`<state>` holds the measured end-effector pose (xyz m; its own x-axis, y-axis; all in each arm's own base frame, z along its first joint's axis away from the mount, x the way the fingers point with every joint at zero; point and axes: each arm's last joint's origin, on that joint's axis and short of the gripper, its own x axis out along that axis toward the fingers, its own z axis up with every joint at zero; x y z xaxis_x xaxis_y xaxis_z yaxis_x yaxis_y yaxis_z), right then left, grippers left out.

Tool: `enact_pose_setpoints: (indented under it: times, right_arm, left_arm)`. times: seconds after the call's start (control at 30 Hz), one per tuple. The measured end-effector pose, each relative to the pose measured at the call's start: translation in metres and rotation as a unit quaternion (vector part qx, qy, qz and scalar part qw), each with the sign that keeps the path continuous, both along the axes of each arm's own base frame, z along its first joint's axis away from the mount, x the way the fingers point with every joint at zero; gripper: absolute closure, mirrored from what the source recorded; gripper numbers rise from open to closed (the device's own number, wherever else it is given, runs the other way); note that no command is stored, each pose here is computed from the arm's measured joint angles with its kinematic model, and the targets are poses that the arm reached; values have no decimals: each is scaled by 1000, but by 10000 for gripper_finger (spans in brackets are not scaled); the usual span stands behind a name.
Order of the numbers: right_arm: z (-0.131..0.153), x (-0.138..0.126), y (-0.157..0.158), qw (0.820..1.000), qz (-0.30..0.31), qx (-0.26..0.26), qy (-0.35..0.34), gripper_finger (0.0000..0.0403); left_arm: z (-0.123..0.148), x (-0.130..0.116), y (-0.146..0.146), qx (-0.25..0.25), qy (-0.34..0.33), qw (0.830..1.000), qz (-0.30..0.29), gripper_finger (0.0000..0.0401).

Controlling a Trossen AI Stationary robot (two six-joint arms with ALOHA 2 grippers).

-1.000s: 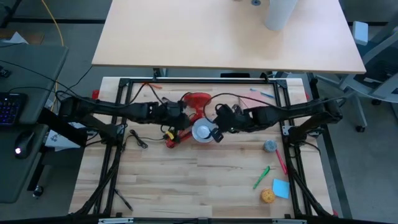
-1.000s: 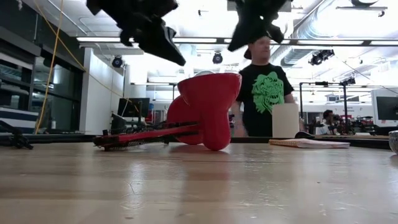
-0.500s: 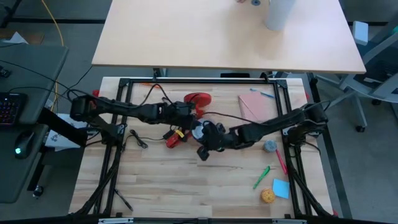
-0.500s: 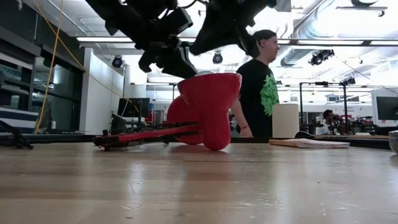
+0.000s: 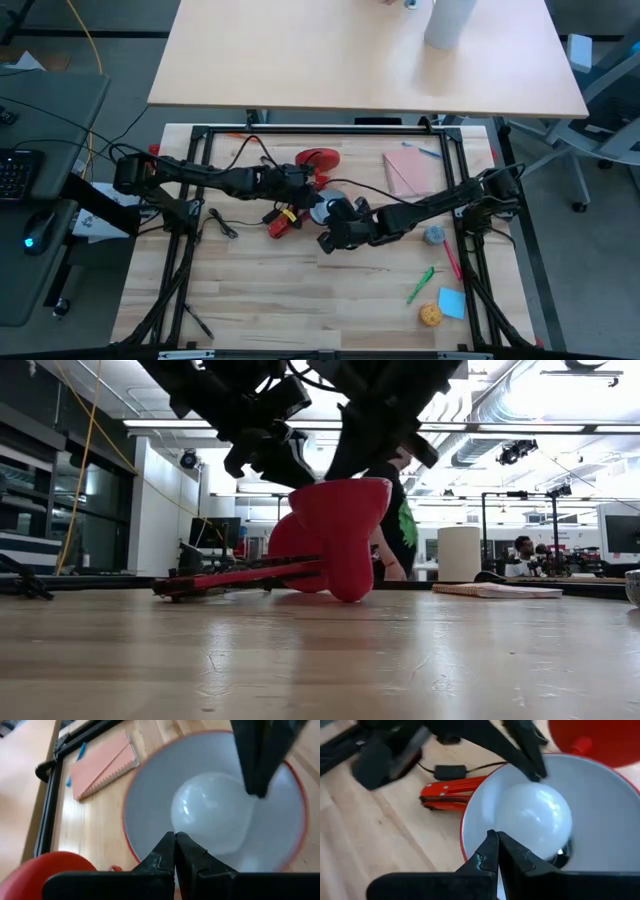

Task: Screw lightbulb
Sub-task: Remove the lightbulb from the lamp

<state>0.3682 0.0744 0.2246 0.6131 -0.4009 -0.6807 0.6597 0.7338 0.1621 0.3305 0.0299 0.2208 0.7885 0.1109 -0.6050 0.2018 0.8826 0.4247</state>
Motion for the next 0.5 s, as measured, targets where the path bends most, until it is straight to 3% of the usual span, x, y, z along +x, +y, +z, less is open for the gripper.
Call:
enact_pose_setpoints:
  times: [0.27,0.5]
  right_arm:
    - [-1,-2,-4,1000,10,-1,22,403]
    - [10,-11,-12,998,19,-36,44,403]
  left_arm:
    - [0,-2,-11,-35,7,999,15,401]
    - [1,-6,-29,-68,22,997,-9,401]
